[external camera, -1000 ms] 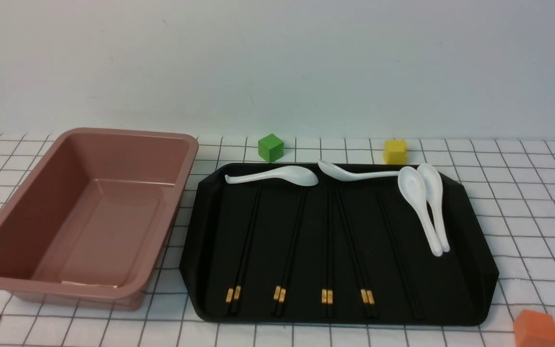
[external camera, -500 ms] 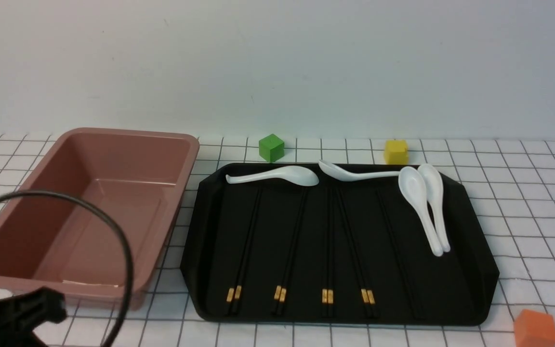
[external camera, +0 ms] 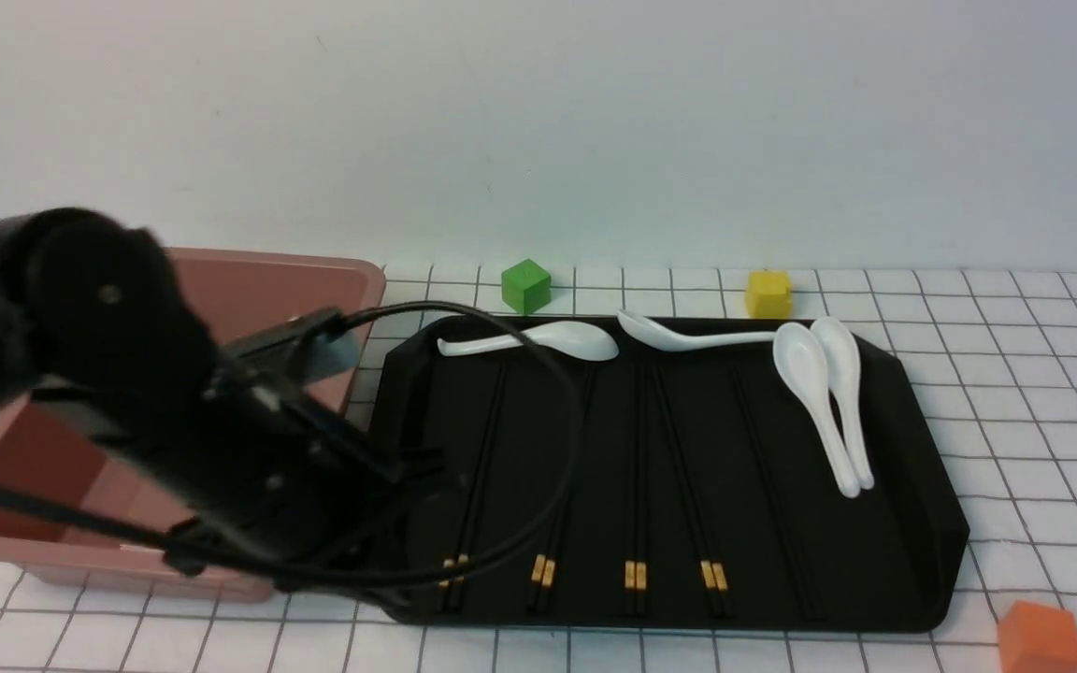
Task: On white black tablecloth take chopsticks from black tray and put them in box.
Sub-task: 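Reach over to the black tray and grasp a pair of chopsticks with the left gripper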
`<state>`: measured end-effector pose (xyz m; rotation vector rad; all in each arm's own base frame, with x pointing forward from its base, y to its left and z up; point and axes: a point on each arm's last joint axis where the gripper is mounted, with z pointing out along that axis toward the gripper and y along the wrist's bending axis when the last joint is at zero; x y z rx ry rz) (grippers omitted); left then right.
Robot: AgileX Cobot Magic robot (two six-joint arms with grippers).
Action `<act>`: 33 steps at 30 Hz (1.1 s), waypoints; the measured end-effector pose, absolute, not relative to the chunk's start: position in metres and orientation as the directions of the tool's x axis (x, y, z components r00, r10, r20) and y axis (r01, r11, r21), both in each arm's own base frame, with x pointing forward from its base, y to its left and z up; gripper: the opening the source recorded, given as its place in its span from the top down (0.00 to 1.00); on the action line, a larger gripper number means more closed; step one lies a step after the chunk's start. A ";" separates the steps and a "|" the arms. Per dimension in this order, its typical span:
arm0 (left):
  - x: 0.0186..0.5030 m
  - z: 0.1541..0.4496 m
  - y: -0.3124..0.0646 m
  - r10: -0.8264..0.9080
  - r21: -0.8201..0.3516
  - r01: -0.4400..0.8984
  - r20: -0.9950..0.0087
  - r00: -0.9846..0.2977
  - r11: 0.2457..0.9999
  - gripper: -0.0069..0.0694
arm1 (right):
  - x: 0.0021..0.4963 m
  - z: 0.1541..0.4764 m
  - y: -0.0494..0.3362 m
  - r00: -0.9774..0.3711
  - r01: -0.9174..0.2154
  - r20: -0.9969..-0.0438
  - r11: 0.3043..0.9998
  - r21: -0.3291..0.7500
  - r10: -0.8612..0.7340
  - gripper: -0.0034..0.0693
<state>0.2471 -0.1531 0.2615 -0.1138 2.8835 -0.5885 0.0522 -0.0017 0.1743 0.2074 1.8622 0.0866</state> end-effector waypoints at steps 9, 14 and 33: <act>0.311 0.232 -0.201 0.028 -0.206 0.081 -0.247 -0.969 0.975 0.59 | 0.052 0.174 -0.002 -0.284 0.099 -0.940 0.981 0.165 0.187 0.62; 0.333 0.203 -0.207 0.089 -0.108 0.119 -0.249 -0.964 0.987 0.52 | 0.052 0.174 -0.002 -0.284 0.099 -0.940 0.981 0.165 0.187 0.62; 0.353 0.151 -0.215 0.128 -0.050 0.142 -0.226 -0.966 0.989 0.52 | 0.052 0.174 -0.002 -0.284 0.099 -0.940 0.981 0.165 0.187 0.62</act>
